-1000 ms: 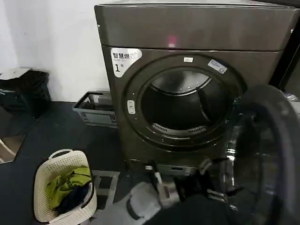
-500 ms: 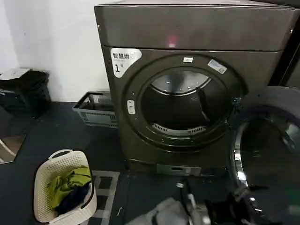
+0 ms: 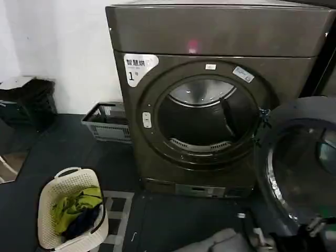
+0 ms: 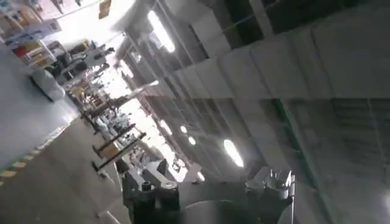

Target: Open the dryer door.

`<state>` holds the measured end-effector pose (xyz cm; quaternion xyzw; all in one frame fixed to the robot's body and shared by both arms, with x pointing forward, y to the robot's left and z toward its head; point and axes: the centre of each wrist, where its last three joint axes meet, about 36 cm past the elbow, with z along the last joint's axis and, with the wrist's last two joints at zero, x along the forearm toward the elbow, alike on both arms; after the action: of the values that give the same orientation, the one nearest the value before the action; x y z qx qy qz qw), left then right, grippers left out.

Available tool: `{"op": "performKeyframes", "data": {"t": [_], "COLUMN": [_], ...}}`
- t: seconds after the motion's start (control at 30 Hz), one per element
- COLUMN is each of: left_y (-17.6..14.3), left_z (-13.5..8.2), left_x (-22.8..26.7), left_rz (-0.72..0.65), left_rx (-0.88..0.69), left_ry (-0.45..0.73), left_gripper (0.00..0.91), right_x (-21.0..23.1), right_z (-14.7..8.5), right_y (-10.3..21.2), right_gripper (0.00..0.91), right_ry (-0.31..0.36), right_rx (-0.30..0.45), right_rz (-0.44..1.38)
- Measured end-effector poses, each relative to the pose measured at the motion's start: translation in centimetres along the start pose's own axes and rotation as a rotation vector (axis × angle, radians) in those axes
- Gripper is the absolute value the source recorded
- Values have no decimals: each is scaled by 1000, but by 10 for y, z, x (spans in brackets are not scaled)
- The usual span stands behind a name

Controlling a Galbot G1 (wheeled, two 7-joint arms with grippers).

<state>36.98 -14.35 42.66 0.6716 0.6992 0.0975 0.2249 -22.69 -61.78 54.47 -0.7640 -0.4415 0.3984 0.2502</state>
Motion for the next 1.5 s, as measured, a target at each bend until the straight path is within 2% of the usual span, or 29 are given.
{"op": "performKeyframes", "data": {"t": [0.33, 0.63, 0.77, 0.97, 1.27, 1.5], "left_y": [-6, -13, -6, 29, 104, 136], "left_z": [41, 48, 46, 36, 22, 8], "left_x": [7, 7, 8, 8, 6, 1], "left_rz": [-42, -23, -28, -65, -105, -96], "left_rx": [4, 29, 28, 28, -10, -50], "left_ry": [153, 206, 214, 197, 215, 221], "left_gripper": [907, 907, 907, 907, 907, 907], "right_x": [11, 24, 24, 26, 32, 40], "right_z": [-9, -11, -9, -7, -8, -10], "right_y": [3, 7, 7, 7, 11, 16], "right_gripper": [907, 907, 907, 907, 907, 907], "right_ry": [-23, -37, -47, -48, -52, -56], "right_rx": [-11, -21, -22, -21, -26, -27], "right_rz": [-26, -45, -48, -54, -65, -76]}}
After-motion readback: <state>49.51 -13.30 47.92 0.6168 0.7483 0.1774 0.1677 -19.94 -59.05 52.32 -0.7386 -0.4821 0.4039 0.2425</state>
